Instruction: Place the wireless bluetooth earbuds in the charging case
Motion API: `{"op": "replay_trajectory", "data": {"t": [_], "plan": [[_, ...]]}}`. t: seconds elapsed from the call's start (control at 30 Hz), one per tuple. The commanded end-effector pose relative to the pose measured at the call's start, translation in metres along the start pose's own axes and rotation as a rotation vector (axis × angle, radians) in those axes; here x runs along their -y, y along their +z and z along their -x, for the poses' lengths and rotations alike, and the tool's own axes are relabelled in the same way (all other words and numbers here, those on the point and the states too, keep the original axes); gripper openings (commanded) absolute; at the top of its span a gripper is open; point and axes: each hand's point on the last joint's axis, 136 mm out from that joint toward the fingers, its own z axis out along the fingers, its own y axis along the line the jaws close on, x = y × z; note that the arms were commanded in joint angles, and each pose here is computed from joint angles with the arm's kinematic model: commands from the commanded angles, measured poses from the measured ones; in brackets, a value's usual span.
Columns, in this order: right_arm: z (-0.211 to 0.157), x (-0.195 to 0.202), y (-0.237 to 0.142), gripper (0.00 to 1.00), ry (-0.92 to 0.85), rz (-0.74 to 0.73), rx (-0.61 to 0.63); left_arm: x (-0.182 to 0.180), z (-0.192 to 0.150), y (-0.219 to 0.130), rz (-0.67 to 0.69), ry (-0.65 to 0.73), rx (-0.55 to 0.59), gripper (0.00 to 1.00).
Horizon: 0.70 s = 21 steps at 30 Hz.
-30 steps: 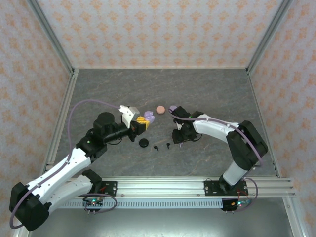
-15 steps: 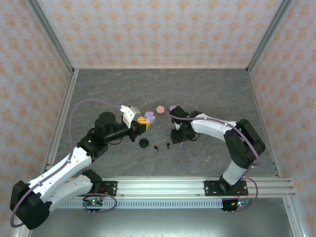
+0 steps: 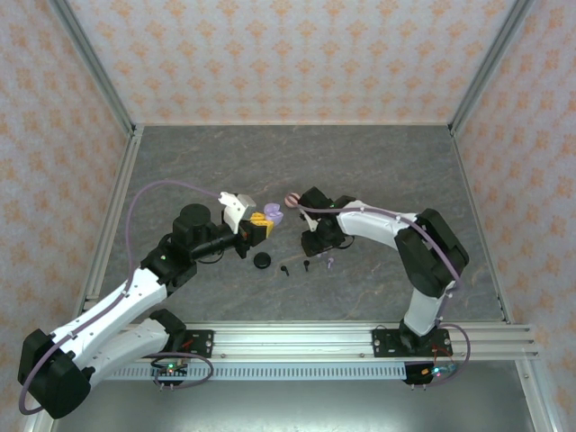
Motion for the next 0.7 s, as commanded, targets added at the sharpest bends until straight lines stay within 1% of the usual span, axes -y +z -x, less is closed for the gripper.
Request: {"op": "replay_trajectory", "data": {"t": [0.0, 0.2, 0.47, 0.67], "plan": [[0.001, -0.002, 0.003, 0.46, -0.022, -0.005, -0.017, 0.001, 0.005, -0.001, 0.006, 0.01, 0.015, 0.0], [-0.012, 0.0, 0.008, 0.46, -0.009, -0.006, -0.058, 0.0, 0.003, 0.001, 0.01, 0.009, 0.009, 0.0], [-0.026, 0.005, 0.003, 0.44, 0.012, -0.022, -0.086, -0.001, 0.003, 0.003, 0.01, 0.004, 0.006, 0.0], [-0.037, 0.005, 0.002, 0.41, 0.028, -0.011, -0.105, -0.001, 0.003, 0.003, 0.01, 0.001, 0.006, 0.0]]}}
